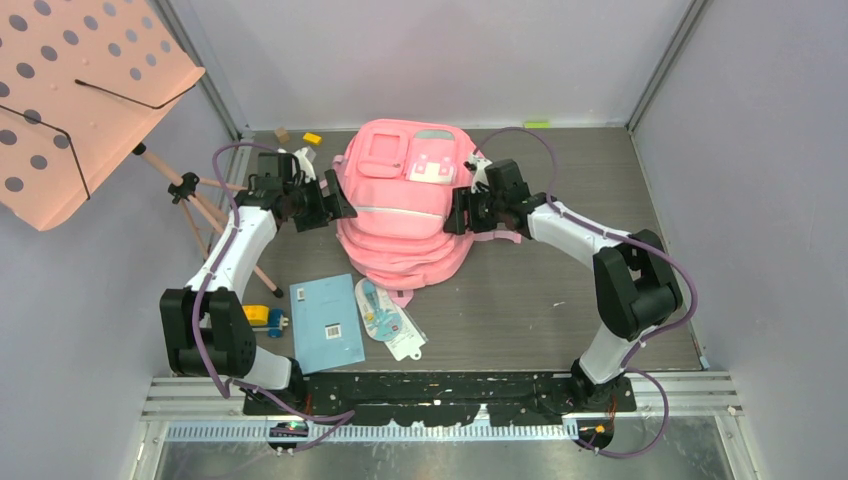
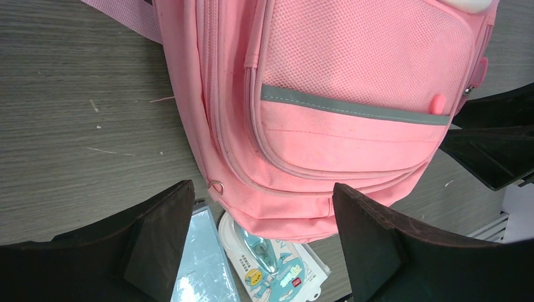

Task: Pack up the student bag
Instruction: Unzip the student bag at the center of the board.

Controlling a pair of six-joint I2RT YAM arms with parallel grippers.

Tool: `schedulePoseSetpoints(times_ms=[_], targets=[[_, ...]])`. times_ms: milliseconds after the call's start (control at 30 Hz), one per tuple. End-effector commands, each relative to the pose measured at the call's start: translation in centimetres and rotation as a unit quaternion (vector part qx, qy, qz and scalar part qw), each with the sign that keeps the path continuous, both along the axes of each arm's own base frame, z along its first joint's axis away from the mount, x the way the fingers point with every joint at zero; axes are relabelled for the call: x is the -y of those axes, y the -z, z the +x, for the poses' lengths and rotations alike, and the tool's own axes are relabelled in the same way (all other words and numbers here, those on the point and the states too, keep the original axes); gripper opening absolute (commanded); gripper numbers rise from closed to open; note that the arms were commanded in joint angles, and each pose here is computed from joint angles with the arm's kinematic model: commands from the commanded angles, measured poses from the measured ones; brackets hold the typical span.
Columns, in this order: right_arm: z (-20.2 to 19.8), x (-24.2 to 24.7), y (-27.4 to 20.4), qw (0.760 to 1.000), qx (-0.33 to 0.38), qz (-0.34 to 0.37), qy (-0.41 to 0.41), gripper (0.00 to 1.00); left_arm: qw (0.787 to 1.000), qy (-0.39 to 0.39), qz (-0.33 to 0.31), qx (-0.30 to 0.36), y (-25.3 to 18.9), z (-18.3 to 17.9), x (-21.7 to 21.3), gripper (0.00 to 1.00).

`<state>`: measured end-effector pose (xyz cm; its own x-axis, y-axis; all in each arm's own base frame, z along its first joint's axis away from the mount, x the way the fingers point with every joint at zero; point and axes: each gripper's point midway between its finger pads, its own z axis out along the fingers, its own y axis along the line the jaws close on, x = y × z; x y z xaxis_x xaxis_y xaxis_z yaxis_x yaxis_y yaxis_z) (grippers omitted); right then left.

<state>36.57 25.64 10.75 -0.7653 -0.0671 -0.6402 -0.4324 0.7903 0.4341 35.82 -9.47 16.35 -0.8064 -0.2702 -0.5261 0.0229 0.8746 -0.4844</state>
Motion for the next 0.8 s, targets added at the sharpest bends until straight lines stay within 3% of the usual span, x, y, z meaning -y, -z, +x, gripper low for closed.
schedulePoseSetpoints(times_ms=[0, 233, 367, 500, 767], targets=[[0.4, 0.2, -1.1, 0.999, 0.024, -0.027, 0.012, 0.62, 1.000, 0.004, -0.001, 0.014, -0.7, 0.3, -0.1, 0.83], [1.8, 1.3, -0.8, 0.996, 0.045, -0.051, 0.052, 0.57, 1.000, 0.006, 0.001, 0.011, -0.5, 0.3, -0.1, 0.82], [2.1, 1.3, -1.8, 0.996, 0.062, -0.038, 0.056, 0.64, 1.000, 0.006, 0.001, 0.008, -0.4, 0.2, -0.1, 0.81], [2.6, 1.9, -2.6, 0.995, 0.071, -0.031, 0.071, 0.65, 1.000, 0.006, 0.001, 0.007, -0.3, 0.2, -0.1, 0.81], [3.4, 2.4, -2.9, 0.996, 0.065, -0.015, 0.059, 0.53, 1.000, 0.006, -0.001, 0.007, -0.3, 0.3, -0.1, 0.81]])
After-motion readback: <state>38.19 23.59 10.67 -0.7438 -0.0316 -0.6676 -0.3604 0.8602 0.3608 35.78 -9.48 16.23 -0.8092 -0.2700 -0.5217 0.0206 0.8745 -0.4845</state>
